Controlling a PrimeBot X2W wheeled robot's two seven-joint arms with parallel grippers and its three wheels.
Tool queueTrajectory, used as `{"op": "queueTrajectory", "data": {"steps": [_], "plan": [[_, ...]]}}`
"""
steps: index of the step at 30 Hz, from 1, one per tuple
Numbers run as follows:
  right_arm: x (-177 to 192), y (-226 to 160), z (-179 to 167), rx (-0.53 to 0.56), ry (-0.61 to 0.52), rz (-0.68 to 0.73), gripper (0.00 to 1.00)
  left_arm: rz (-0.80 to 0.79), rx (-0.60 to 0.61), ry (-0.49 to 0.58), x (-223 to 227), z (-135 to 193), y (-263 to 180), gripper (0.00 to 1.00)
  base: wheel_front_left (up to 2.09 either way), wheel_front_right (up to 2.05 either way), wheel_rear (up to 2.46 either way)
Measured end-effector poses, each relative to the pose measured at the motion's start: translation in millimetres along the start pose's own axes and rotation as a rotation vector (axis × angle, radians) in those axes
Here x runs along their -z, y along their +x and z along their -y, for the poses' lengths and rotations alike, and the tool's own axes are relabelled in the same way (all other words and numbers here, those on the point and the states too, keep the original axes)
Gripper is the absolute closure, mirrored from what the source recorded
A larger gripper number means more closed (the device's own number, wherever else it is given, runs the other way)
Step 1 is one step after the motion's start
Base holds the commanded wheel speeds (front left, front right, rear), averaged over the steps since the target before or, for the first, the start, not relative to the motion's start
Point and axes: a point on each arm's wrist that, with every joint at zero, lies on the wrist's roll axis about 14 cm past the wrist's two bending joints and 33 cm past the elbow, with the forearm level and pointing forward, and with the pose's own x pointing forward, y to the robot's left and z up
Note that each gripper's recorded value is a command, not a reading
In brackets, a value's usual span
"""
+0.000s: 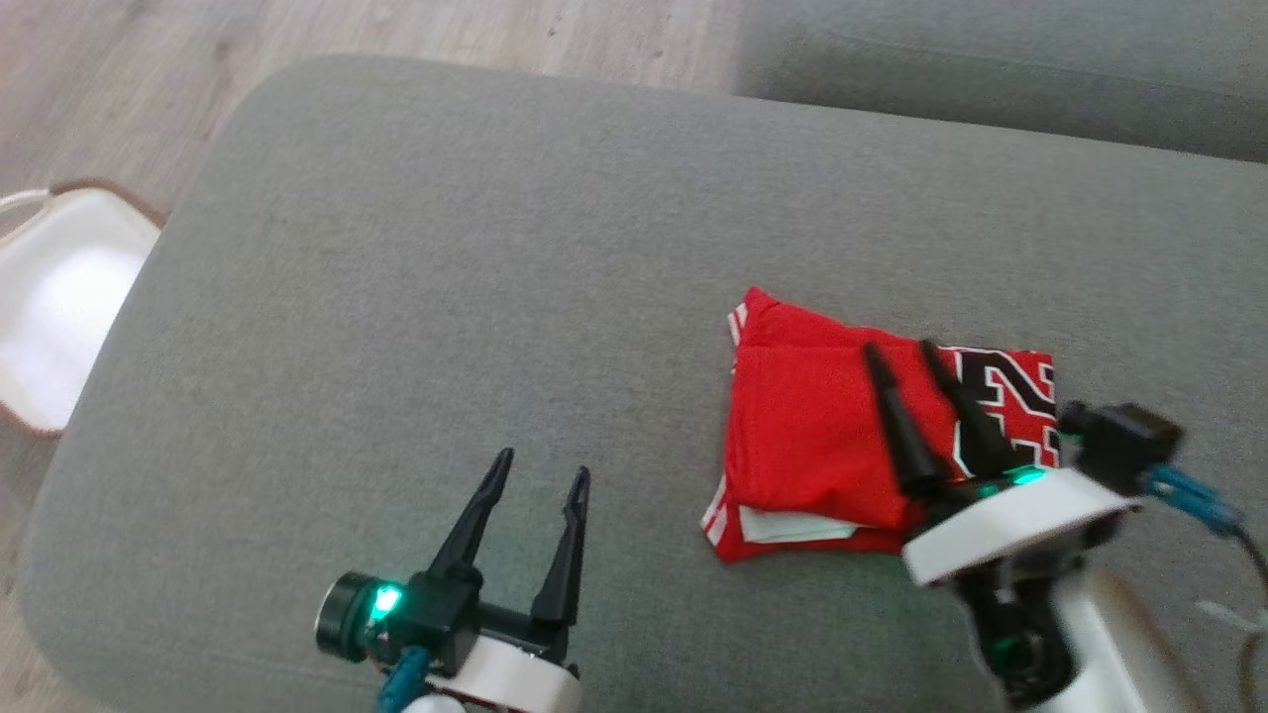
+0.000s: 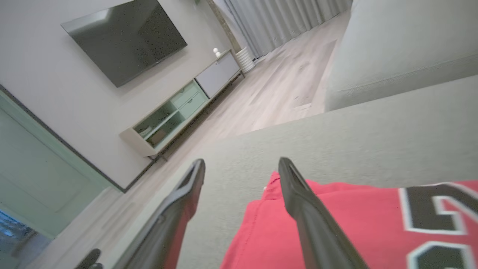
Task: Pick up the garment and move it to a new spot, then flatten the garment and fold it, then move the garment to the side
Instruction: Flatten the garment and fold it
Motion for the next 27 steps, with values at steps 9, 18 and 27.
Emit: {"op": "queueTrajectory", "data": {"steps": [9, 18, 27], "plan": [[-68.9, -67.1, 71.2, 0.231, -0.263, 0.281, 0.00, 0.028, -0.025, -0.070, -5.9, -0.6, -5.7, 0.00, 0.00, 0.00, 0.00], [-34.8, -149.3, 114.5, 0.442, -0.382, 0.198, 0.00, 0.047, -0.011, -0.094, -9.4, 6.8, -10.1, 0.00, 0.00, 0.00, 0.00], [-24.1, -162.7, 108.6, 0.475, -0.450, 0.177, 0.00, 0.039, 0.008, -0.053, -5.1, 11.2, -14.2, 0.00, 0.00, 0.00, 0.00]]}}
